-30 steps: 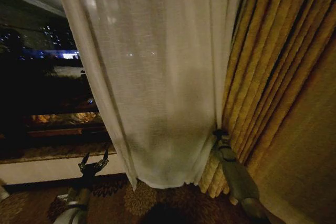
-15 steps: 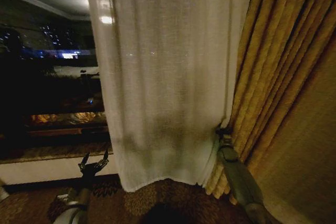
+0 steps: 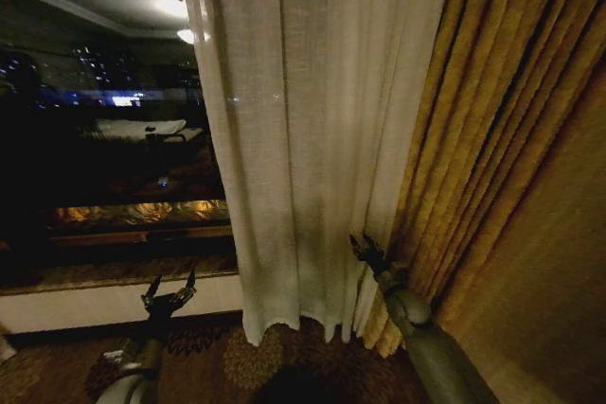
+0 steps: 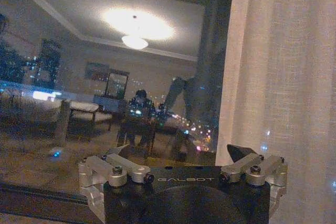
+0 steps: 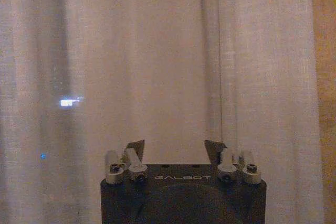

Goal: Open the curtains by pulling them apart, changing their state from closed to fully open.

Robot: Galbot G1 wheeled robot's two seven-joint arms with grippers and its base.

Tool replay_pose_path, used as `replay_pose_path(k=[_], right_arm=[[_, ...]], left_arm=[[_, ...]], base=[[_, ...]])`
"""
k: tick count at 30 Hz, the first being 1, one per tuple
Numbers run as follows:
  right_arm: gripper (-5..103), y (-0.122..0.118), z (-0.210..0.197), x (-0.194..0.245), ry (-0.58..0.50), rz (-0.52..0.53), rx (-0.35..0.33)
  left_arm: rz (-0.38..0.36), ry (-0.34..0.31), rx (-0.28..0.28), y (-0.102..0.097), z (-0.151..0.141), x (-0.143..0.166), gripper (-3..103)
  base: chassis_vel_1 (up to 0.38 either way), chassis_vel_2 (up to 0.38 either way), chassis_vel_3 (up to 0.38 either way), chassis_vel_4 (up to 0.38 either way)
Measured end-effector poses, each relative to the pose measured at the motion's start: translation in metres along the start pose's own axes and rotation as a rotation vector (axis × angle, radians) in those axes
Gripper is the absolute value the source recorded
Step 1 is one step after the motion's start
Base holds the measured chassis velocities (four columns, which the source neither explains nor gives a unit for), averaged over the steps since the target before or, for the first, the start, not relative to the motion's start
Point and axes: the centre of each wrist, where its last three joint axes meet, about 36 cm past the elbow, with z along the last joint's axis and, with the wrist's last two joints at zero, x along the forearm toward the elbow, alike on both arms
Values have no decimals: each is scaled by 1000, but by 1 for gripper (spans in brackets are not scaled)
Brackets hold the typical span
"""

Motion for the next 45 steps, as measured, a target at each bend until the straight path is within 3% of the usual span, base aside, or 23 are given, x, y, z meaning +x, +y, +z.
replay_pose_path(k=[5,11,25,45], right_arm=[[86,5,-4,12,-18,-28,17],[100,10,-3,13,-30,-50,41],[100,14,3,13,-38,-95,59],[100,20,16,5,-59,-113,62]], left_arm=[[0,0,0,0,0,0,100],[0,0,0,0,0,0,100],[0,0,0,0,0,0,100],[0,0,0,0,0,0,100]], base=[[0,0,0,0],[0,0,0,0],[84,74,-73,-81],[301,309,-314,-301]])
